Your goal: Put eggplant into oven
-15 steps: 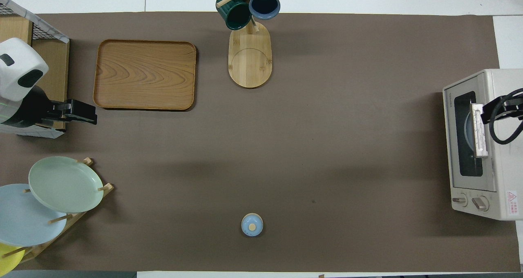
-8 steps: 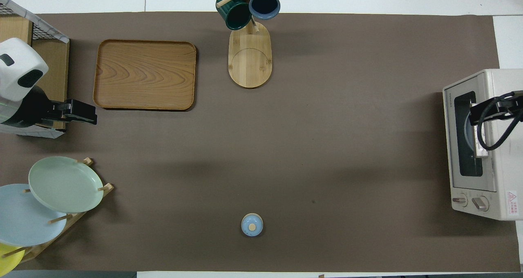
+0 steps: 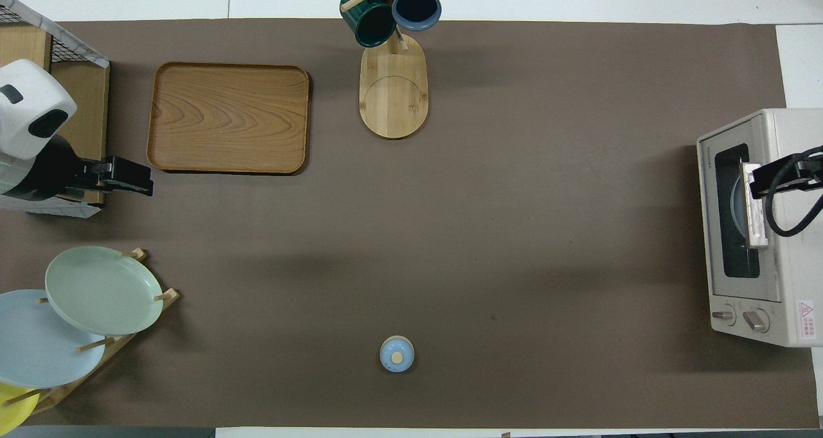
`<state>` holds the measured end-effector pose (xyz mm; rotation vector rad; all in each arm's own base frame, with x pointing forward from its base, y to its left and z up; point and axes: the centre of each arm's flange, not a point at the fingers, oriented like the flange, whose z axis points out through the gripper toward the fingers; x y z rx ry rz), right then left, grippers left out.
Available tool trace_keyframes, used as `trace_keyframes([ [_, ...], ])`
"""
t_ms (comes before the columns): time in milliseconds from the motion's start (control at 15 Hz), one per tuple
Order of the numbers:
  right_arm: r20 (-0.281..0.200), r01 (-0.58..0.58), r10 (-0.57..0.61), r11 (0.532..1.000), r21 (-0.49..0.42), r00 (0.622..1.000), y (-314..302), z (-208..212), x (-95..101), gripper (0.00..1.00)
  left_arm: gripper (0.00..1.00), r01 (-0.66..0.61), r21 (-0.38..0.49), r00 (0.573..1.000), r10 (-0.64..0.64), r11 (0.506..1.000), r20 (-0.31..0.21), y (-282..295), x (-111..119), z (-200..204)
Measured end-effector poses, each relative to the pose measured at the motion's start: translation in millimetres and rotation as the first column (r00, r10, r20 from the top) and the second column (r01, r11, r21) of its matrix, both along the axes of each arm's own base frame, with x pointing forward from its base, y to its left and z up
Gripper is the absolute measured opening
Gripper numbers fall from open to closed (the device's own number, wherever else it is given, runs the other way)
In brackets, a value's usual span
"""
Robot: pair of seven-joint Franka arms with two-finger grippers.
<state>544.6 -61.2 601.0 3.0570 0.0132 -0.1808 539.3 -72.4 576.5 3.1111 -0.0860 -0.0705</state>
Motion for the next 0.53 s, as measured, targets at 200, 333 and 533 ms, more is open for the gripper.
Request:
trace_keyframes([
  [200, 0.004, 0.012, -0.012, 1.0, 0.014, 1.0, -0.4, 0.4, -0.2, 1.0, 1.0, 0.0, 0.0, 1.0, 0.0, 1.0, 0.0, 0.0, 0.0, 0.0],
  [333, 0.031, 0.022, -0.024, 0.999, 0.044, 0.999, 3.9, 2.5, 2.9, 1.0, 1.0, 0.0, 0.0, 1.0, 0.0, 1.0, 0.0, 0.0, 0.0, 0.0],
  [533, 0.079, 0.018, -0.022, 0.999, 0.044, 0.997, 3.9, 7.6, 8.1, 1.0, 1.0, 0.0, 0.0, 1.0, 0.0, 1.0, 0.0, 0.0, 0.0, 0.0],
])
